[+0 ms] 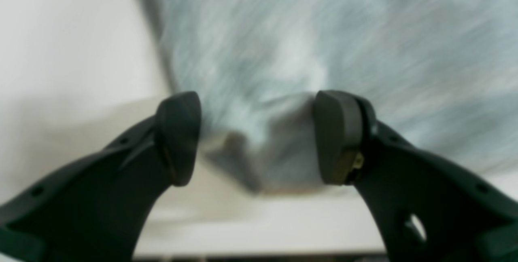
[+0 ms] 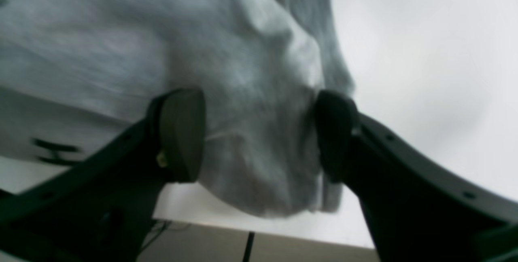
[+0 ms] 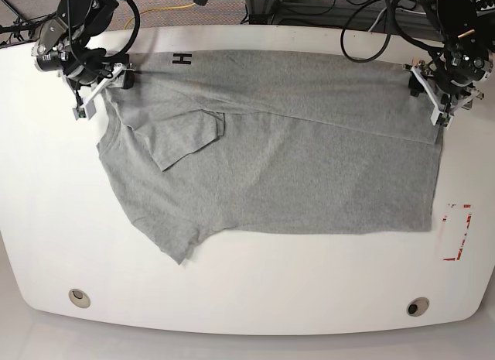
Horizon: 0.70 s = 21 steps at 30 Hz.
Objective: Fold the T-shirt properly
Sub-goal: 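Lower the hem at the collar edge and open both grippers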
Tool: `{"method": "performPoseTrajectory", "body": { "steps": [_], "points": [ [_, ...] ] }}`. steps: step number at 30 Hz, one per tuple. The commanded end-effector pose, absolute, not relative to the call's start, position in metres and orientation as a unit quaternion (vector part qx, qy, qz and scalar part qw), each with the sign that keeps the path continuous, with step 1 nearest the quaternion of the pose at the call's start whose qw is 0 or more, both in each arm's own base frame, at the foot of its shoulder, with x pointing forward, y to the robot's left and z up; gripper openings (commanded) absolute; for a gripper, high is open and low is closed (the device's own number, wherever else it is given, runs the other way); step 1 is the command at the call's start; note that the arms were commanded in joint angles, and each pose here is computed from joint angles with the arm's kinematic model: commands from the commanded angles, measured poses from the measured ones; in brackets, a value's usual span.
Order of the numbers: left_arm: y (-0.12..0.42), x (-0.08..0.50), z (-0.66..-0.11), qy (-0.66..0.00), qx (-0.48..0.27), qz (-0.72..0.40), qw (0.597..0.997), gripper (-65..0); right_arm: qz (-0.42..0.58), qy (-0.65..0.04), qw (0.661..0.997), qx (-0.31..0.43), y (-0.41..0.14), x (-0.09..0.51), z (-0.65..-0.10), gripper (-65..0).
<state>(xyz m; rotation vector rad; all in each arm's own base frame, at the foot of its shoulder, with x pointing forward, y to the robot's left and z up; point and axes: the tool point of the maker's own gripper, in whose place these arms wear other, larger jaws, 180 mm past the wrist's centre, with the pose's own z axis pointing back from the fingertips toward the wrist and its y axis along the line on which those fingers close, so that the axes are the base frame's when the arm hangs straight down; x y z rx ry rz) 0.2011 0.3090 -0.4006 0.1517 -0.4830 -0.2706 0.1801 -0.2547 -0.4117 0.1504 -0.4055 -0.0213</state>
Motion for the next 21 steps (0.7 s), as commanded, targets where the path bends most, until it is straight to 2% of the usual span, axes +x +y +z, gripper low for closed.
{"method": "performPoseTrajectory", "body": {
  "steps": [1,13,21],
  "points": [
    [0.326,0.201,-0.396,-0.233,0.092,-0.137,0.958,-24.3,-0.014,-0.198,0.978,0.065,-0.264,0.179,-0.411,-25.0],
    [0.352,0.17,-0.407,-0.18,0.104,-0.152,0.966,-24.3,-0.025,-0.166,0.985,0.036,-0.285,0.13,-0.417,-25.0],
    [0.347,0.16,-0.382,-0.191,0.134,-0.183,0.955,-24.3,0.005,-0.184,0.983,-0.004,-0.288,0.125,-0.39,-25.0]
  ]
}}
